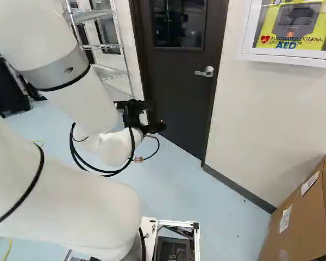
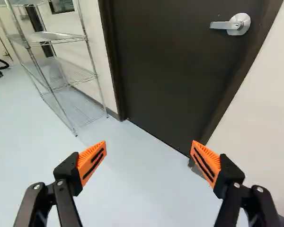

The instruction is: Open the door and move inside

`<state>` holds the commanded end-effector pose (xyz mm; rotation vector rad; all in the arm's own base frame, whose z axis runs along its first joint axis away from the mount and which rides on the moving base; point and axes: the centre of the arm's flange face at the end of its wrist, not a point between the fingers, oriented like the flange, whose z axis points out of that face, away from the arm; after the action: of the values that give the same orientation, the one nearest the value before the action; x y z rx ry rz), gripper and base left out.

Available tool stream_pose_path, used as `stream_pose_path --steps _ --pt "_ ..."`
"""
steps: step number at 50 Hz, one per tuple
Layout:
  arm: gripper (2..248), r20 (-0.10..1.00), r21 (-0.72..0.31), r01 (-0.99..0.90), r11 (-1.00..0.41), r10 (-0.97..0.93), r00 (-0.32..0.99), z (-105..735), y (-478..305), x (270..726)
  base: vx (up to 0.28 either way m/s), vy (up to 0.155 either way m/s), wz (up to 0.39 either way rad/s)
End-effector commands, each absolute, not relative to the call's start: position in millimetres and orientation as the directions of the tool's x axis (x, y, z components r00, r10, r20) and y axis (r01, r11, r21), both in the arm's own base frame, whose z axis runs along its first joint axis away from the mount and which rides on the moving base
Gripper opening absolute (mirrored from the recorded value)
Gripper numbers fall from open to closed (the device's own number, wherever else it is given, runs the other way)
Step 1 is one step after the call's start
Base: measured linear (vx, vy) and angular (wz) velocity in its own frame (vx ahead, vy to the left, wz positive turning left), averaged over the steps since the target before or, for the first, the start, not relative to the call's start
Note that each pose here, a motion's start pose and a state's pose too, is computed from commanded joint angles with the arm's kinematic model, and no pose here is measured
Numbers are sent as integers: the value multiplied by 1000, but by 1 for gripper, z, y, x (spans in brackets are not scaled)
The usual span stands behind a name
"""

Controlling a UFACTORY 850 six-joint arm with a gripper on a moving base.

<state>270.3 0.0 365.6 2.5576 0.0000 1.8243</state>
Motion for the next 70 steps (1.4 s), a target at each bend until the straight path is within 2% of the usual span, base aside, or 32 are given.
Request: stream_pose_path --steps 41,70 --pt "247 946 0 0 -1000 0 326 366 0 270 185 68 -266" --pt "247 946 0 0 -1000 0 326 366 0 270 136 103 -256"
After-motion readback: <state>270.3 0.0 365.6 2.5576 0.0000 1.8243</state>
